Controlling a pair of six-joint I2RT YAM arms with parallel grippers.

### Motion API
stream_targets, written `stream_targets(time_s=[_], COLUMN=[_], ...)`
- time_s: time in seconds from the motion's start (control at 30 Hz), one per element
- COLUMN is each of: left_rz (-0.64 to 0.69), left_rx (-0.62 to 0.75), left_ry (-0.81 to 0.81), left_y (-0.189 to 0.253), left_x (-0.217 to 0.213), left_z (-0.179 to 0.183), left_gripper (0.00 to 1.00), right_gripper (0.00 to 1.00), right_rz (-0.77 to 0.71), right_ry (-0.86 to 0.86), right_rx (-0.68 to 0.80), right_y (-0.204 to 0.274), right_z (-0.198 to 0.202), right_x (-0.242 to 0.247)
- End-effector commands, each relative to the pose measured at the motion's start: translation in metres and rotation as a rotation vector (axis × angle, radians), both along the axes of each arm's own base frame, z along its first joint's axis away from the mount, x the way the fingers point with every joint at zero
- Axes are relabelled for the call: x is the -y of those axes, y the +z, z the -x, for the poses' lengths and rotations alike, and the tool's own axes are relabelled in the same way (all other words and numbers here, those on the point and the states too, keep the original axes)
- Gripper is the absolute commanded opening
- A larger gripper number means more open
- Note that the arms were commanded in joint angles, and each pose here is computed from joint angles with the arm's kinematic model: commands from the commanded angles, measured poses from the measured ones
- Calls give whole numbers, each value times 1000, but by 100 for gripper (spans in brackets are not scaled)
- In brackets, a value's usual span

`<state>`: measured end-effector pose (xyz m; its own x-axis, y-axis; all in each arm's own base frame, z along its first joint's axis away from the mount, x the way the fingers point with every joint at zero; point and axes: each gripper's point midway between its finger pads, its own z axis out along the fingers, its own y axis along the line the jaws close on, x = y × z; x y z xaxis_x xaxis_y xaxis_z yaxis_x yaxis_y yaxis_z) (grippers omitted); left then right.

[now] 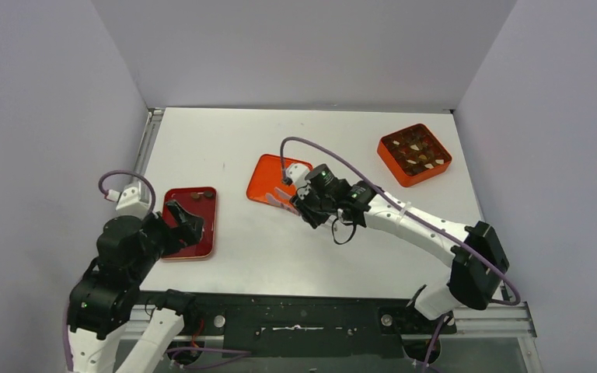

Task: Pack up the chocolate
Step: Place the clamp at the center of the board.

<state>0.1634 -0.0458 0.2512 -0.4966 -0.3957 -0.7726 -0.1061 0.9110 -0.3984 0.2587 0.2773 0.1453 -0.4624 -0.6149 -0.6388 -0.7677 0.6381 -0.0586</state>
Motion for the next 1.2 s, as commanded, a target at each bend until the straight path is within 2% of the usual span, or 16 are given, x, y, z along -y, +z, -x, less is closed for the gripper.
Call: stream_targets(time_s=[0.0, 0.2, 0.37, 0.5, 0.7, 0.97, 1.07, 1.13, 1.17], left_rz=[126, 146, 167, 150, 144, 67, 47, 34, 30], left_rx=[174, 245, 260, 192, 173, 208, 200, 183, 174], left_ry=[-24, -44, -50, -91, -103, -100, -76, -78, -79], left_y=[78, 112, 104, 91, 80, 71, 60, 51, 47], left_x=[9, 9, 12, 20, 22, 12, 8, 7, 7], left_z=[11, 21, 17, 15, 13, 14, 12, 11, 11], left_gripper=[85, 84, 80, 79, 79, 79, 84, 95, 97], right_gripper=[35, 37, 38, 45, 52, 46, 45, 44, 44], right_rz=[-61, -21, 1, 21, 6, -90, -90, -49, -29], right_ry=[255, 397, 458, 479, 456, 259, 228, 218, 216], right_rx=[55, 44, 38, 16, 19, 94, 109, 127, 129], right_y=[-13, -49, -80, -91, -77, -33, -29, -32, -36], right_z=[22, 48, 56, 58, 57, 17, 0, -14, -20], right_x=[-45, -68, -70, -70, -72, -71, -73, -73, -74])
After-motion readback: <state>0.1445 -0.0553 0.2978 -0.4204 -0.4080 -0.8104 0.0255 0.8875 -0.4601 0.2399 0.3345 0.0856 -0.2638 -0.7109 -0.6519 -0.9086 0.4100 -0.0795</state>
